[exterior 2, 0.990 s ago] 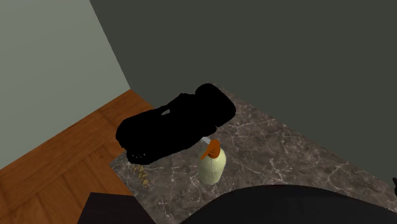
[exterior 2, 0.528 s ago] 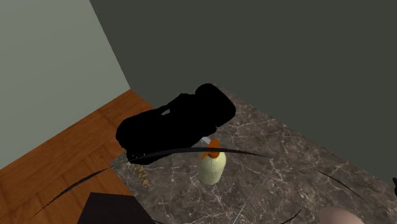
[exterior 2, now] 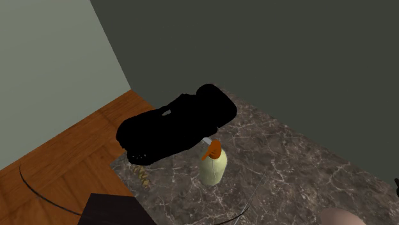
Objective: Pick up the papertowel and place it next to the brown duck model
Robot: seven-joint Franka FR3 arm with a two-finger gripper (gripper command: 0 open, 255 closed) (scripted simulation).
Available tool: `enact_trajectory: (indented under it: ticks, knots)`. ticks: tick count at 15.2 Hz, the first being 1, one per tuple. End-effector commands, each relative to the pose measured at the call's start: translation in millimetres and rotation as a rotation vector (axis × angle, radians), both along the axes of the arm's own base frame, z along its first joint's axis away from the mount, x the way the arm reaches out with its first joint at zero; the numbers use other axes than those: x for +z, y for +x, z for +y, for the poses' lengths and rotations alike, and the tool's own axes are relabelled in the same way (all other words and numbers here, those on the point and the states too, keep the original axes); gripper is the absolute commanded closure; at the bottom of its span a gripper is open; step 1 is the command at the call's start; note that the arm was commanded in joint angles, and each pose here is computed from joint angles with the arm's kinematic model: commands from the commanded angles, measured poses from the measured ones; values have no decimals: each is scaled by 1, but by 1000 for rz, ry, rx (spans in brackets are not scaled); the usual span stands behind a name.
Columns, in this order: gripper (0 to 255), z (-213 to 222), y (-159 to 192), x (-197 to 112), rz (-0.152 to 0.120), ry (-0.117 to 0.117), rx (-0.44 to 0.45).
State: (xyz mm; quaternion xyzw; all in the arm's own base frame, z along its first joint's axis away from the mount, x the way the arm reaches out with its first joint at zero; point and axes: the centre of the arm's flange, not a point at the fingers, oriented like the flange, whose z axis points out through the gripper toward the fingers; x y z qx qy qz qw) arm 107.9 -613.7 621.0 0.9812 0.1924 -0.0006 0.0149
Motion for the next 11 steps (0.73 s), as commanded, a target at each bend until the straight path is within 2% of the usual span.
enact_trajectory:
  ticks: [1, 11]
  knots:
    - [255, 1, 0, -10, 0, -1, 0]
    - [255, 1, 0, -63, 0, -1, 0]
